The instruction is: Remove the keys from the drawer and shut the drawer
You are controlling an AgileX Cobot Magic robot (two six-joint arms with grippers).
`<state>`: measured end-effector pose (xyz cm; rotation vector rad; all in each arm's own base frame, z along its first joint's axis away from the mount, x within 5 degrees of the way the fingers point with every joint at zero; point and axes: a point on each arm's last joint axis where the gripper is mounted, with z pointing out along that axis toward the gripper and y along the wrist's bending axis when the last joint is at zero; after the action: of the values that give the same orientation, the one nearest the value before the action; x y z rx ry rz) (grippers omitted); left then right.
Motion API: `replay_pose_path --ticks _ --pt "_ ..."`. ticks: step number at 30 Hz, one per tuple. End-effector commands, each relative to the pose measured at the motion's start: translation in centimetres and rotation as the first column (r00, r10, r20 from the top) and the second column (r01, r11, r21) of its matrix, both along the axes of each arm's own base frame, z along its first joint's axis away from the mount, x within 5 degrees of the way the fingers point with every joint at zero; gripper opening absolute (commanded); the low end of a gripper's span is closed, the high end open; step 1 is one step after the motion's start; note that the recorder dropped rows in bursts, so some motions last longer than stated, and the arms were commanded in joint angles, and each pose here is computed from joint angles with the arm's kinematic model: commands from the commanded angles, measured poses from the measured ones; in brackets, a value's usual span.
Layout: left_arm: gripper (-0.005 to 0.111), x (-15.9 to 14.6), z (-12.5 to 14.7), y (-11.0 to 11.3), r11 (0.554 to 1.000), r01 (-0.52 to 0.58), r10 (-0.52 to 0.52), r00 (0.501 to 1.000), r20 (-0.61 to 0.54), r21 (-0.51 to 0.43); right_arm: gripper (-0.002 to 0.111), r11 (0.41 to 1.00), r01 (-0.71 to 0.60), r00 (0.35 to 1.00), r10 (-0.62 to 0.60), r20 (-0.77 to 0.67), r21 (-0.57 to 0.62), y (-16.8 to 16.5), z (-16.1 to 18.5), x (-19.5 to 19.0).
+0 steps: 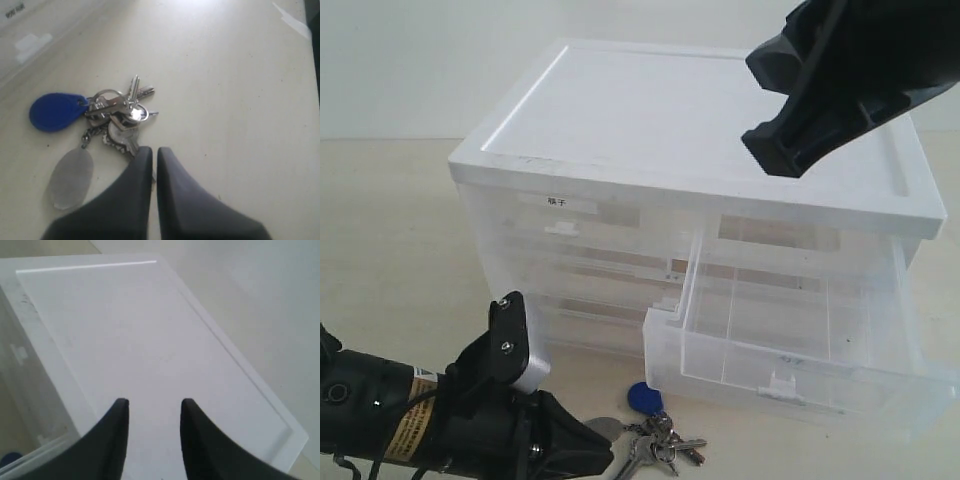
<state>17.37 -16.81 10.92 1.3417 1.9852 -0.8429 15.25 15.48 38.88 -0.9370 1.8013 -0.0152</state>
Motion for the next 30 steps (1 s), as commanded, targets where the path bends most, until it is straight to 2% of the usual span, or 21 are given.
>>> replay_pose_path --ticks 1,4,8,12,16,22,30 --pt "0.005 0.1 -0.8 -0.6 1.0 0.006 -0.006 1.0 -0.028 0.017 0.031 1.0 0.016 1.0 -0.016 0.007 0.009 -0.4 0.3 0.0" --pt "0.005 -0.1 -1.3 -1.6 0.999 0.029 -0.027 0.998 -0.062 0.034 0.031 1.0 0.017 1.0 -0.017 0.006 0.008 -0.4 0.2 0.0" --pt "0.005 0.3 -1.7 -2.5 0.99 0.01 -0.003 0.999 -0.048 0.14 0.031 1.0 0.017 1.0 -0.017 0.006 0.008 -0.4 0.2 0.0" --pt "0.005 0.9 -1.6 -2.8 0.986 -0.032 0.04 0.998 -0.047 0.163 0.031 1.0 0.017 1.0 -0.017 0.006 0.008 -0.4 0.2 0.0" --pt "0.005 2.0 -1.6 -2.7 0.971 -0.131 0.14 0.99 -0.033 0.201 0.031 1.0 0.017 1.0 -0.017 0.006 0.008 -0.4 0.2 0.0" --pt "0.005 2.5 -2.2 -3.0 0.966 -0.136 0.148 0.988 -0.04 0.217 0.031 1.0 0.022 1.0 -0.022 0.003 0.004 -0.5 0.2 0.0" --pt "0.005 3.6 -0.1 -2.4 0.934 -0.243 0.236 0.97 0.06 0.263 0.031 1.0 0.023 1.0 -0.023 0.002 0.002 -0.5 0.2 0.0"
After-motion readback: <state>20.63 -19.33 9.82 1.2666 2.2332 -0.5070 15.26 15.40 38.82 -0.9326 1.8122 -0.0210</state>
